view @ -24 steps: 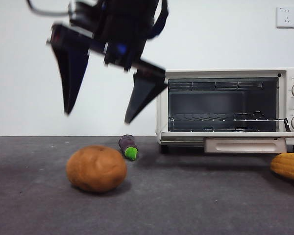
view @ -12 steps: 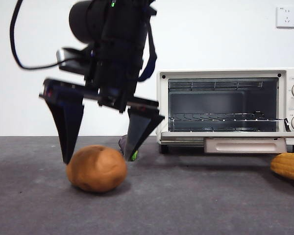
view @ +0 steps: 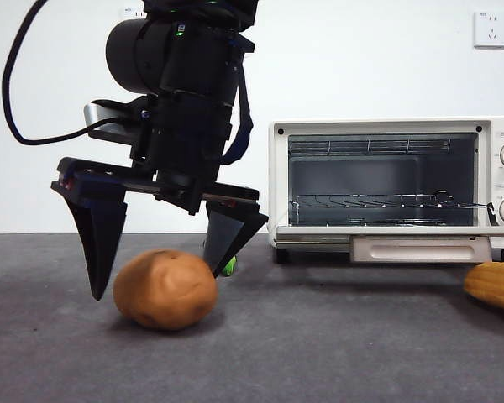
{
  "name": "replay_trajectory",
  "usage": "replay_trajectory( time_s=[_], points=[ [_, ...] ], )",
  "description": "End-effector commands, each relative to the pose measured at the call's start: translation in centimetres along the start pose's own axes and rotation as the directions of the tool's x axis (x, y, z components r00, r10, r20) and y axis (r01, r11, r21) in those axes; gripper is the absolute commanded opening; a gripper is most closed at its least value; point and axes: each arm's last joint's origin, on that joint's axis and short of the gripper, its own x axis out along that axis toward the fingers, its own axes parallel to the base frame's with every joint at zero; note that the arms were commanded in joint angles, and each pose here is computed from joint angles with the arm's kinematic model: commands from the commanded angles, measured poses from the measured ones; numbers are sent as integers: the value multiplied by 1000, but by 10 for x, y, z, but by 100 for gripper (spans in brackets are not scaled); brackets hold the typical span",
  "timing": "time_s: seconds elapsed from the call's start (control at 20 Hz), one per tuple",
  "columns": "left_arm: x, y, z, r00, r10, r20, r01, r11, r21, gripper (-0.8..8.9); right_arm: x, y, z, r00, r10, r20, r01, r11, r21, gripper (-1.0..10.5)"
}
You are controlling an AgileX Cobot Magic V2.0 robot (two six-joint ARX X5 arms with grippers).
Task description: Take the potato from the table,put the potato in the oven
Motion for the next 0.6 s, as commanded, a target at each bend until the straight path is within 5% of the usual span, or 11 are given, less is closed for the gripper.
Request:
replay_trajectory(
  time_s=[0.05, 0.3, 0.6],
  points=[
    [0, 0, -1, 1000, 3, 4, -3, 1000, 12, -6, 10, 0, -1, 1000, -4, -21, 5, 1000, 22, 553],
    [0, 0, -1, 1000, 3, 4, -3, 1000, 15, -6, 10, 0, -3, 999, -7, -48, 10, 998, 67, 187],
    [0, 0, -1, 1000, 3, 4, -3, 1000, 23, -6, 9, 0, -8, 995, -12, -101, 20, 997, 74, 88]
  ],
)
